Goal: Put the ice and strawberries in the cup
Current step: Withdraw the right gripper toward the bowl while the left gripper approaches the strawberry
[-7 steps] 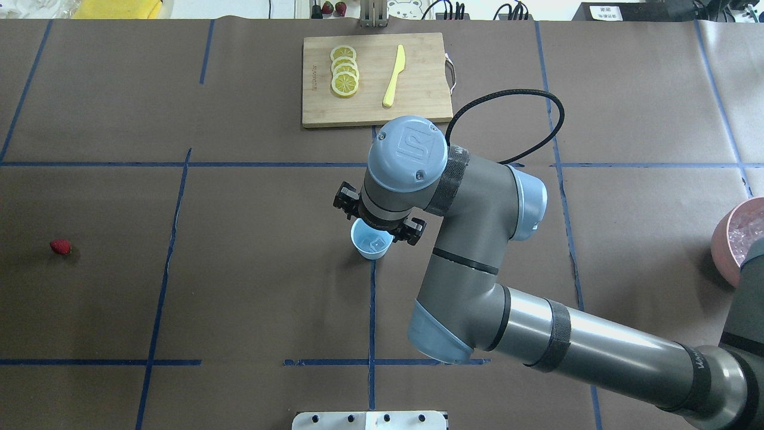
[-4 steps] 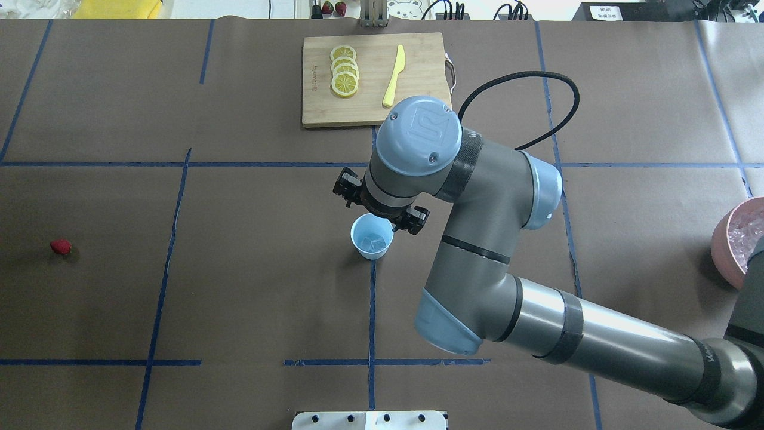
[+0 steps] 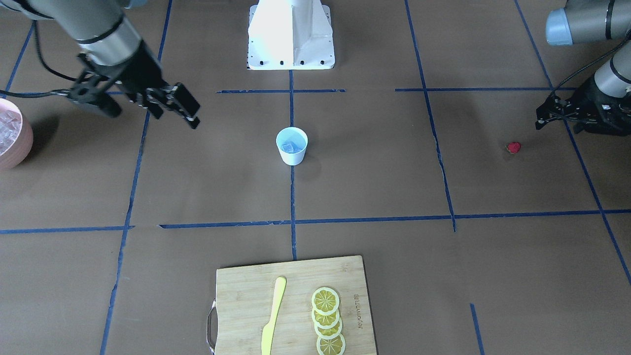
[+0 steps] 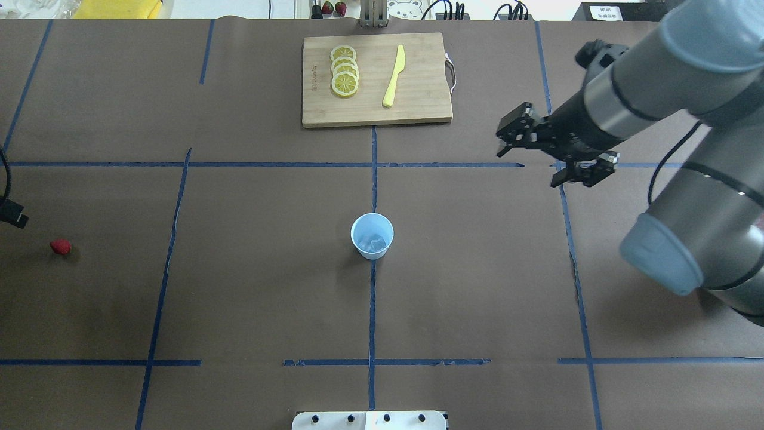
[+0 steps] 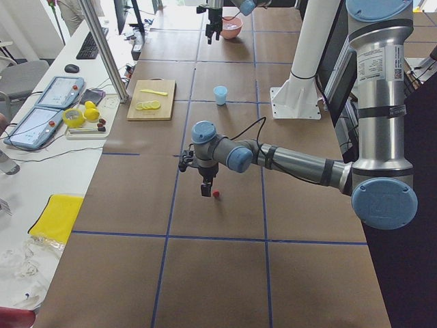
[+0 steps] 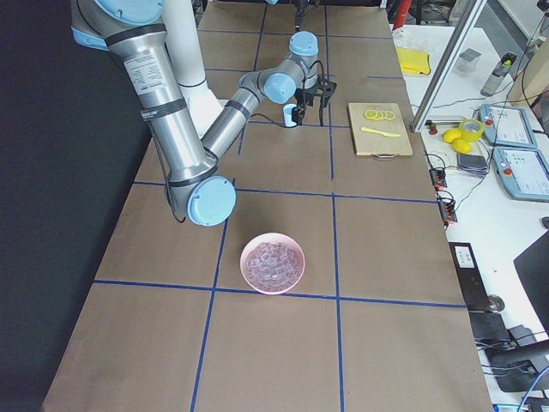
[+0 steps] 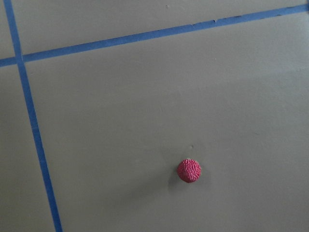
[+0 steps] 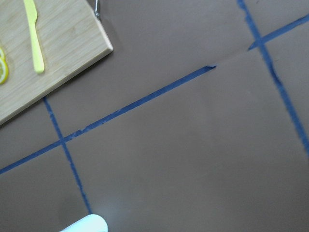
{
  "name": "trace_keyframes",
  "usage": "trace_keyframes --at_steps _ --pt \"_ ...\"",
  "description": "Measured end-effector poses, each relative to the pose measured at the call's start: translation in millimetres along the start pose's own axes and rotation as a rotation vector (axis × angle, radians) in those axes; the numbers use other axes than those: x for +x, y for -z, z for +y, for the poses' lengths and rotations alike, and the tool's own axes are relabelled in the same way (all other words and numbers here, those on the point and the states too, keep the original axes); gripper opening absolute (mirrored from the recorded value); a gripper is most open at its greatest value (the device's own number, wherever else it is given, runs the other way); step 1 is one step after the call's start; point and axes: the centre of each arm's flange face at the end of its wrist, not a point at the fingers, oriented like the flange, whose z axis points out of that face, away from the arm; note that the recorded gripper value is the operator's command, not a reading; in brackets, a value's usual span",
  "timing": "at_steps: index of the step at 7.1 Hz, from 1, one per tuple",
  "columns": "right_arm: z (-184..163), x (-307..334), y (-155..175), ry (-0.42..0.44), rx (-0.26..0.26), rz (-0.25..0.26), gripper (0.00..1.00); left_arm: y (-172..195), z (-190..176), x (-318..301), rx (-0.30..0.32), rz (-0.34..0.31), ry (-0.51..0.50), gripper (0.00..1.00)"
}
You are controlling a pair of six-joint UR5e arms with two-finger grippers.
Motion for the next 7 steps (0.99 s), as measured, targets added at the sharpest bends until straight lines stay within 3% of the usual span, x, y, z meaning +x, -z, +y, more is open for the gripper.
trace_keyframes --at_steps 2,5,6,7 --pt "-37.7 80.7 28.6 0.087 0.000 0.029 0.99 -49.4 0.8 7.9 0.012 0.019 0.046 1.00" --pt "-49.2 110.0 34.9 0.126 0.004 0.046 0.99 -77.7 5.7 28.8 -0.015 0.030 0.066 1.00" --pt "-49.9 111.3 34.5 0.126 0.005 0.048 0.99 -87.0 8.4 29.9 -0.029 0.021 0.062 0.92" --pt "-50.2 111.9 34.4 0.126 0.006 0.049 0.99 -93.7 9.6 31.4 -0.033 0.010 0.057 0.58"
